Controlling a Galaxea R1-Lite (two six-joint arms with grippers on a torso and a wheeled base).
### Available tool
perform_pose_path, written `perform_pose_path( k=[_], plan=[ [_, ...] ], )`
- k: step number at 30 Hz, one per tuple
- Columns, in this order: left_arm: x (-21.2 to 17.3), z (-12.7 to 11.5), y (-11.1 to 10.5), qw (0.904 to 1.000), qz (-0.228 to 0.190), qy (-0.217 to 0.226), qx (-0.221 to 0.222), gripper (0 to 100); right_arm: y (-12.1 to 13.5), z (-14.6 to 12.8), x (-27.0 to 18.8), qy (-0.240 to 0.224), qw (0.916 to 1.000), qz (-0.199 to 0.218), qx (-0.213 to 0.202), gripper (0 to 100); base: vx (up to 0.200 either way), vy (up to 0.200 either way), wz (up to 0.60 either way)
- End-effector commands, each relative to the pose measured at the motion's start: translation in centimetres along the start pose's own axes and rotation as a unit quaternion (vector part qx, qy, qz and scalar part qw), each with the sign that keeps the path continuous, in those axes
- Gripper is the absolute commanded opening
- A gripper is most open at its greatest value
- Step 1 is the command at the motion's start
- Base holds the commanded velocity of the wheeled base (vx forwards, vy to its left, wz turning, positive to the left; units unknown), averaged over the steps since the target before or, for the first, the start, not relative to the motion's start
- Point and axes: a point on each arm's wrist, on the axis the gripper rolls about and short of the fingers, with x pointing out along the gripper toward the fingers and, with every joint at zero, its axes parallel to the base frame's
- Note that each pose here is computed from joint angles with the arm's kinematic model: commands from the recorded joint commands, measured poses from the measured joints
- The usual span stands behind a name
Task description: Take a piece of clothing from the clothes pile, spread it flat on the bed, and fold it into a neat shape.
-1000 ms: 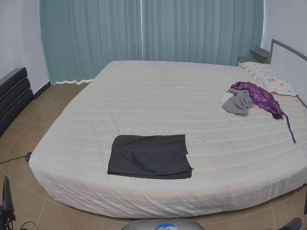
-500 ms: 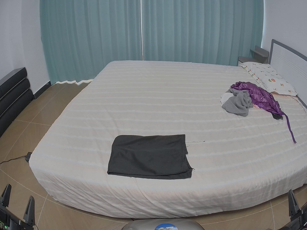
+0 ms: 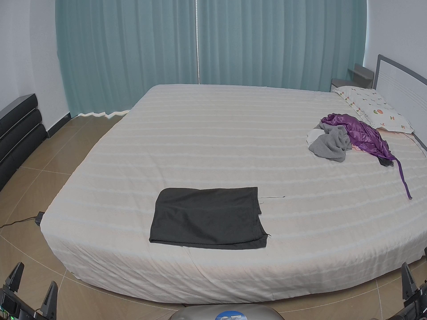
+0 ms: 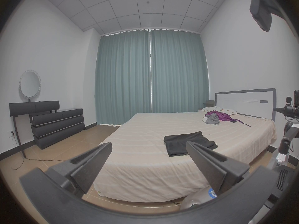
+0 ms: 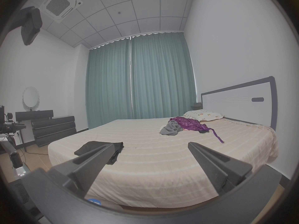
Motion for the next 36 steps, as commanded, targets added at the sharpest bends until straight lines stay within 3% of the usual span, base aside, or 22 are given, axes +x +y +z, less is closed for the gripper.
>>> perform_pose_path(
  k=[1,10,16,19,23,28,36],
  plan=[
    [0.06,-0.48,-0.01,1.0000,0.000,0.003,0.001,100,0.01,-0.15,-0.04,-0.003,1.0000,0.003,0.000,100,0.000,0.000,0.00],
    [0.06,-0.48,-0.01,1.0000,0.000,0.003,0.000,100,0.02,-0.14,-0.06,-0.004,1.0000,0.007,0.005,100,0.000,0.000,0.00],
    [0.06,-0.48,0.00,1.0000,0.001,0.003,0.000,100,0.03,-0.16,-0.04,-0.003,0.9997,0.009,-0.024,100,0.000,0.000,0.00],
    [0.06,-0.48,0.00,1.0000,0.001,0.003,-0.002,100,0.21,-0.21,-0.13,0.008,0.9986,0.048,-0.022,100,0.000,0.000,0.00],
    [0.06,-0.47,0.00,1.0000,0.002,0.002,-0.003,100,-0.01,-0.78,0.02,0.016,0.9976,0.010,-0.067,100,0.000,0.000,0.00],
    [0.06,-0.47,0.00,1.0000,0.002,0.002,-0.003,100,-0.05,-0.84,0.03,0.020,0.9990,0.001,-0.041,100,0.000,0.000,0.00],
    [0.06,-0.47,0.01,1.0000,0.003,0.002,-0.001,100,-0.04,-0.83,0.02,0.019,0.9993,0.003,-0.034,100,0.000,0.000,0.00]
  ],
)
